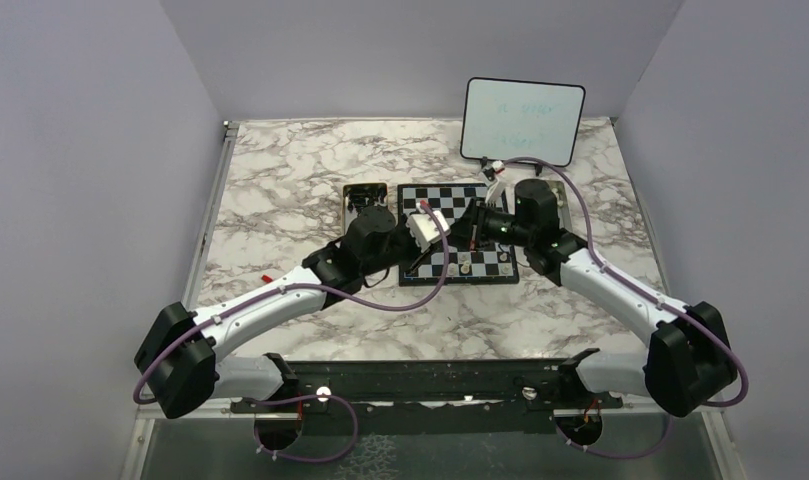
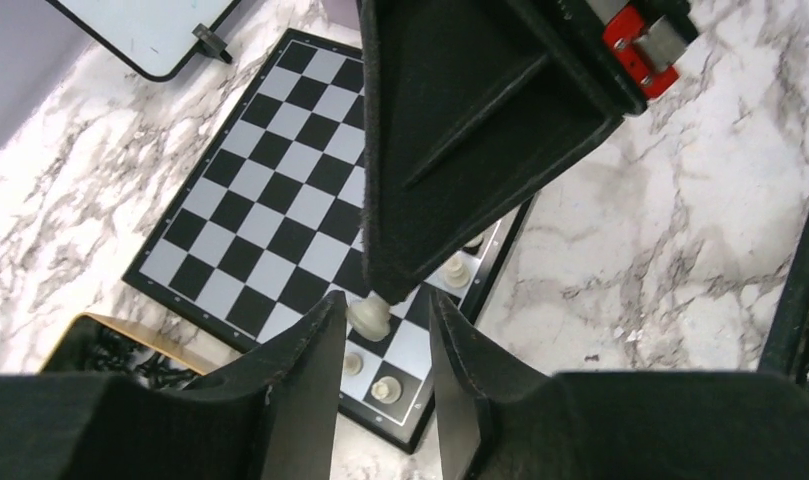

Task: Set up the chess pieces on the board
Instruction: Place the chess piece on the chessboard.

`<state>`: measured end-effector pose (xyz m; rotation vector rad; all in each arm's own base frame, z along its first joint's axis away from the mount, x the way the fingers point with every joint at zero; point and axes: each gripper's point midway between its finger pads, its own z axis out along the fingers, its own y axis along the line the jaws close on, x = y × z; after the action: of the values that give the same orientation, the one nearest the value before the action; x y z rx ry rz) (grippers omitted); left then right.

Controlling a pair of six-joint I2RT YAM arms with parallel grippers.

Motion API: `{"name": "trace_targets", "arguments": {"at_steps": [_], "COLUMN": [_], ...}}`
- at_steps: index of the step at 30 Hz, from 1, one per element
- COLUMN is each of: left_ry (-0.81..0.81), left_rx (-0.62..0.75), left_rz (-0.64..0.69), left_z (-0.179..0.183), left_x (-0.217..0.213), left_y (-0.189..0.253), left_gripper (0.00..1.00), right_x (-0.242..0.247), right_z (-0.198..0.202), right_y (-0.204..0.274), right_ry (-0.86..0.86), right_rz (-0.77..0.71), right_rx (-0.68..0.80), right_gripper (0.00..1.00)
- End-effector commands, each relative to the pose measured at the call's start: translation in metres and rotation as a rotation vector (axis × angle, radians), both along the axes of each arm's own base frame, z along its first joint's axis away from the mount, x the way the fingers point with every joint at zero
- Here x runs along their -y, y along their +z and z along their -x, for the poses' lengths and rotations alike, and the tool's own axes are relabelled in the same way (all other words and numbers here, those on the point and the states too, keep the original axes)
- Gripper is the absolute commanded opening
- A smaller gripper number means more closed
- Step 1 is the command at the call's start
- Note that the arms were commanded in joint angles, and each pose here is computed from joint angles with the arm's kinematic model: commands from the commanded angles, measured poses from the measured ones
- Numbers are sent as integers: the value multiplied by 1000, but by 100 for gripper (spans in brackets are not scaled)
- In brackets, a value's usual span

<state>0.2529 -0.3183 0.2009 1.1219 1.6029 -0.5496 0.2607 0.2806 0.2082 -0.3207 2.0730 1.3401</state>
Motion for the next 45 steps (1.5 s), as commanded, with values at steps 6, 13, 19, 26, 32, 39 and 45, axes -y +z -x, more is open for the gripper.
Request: {"name": "trace_targets", "arguments": {"at_steps": [6,13,19,26,32,39,45], "left_ry": [25,50,163,260,269,274,252], "left_rx": [-34,-61,-115,-158,-78,-25,-26], "left_rz": [82,10,9,1,-26,-36,-30], "left_z": [7,11,-5,-17,-7,-4,-1], "left_x": [3,-12,-36,-78,-99,-109,-106], "left_y": [8,0,0,-6,-13,-15,-12], "left_gripper": [64,99,99,99,99,99,99], "right_x": [30,90,126,142,157,141,142], "right_z": [-39,-59,-65,-70,-75,-73,-65], "right_y": [0,-20,-40,-69,-96,-124,-144], "right_ry": [-192,-335,-371,-321,-257,-140,-97], "right_rz": [258,645,897,1041,1118,1070,1097], "right_rx": [97,124,80,-27,-145,-238,-299], "right_gripper": [4,4,5,6,6,6,6]}}
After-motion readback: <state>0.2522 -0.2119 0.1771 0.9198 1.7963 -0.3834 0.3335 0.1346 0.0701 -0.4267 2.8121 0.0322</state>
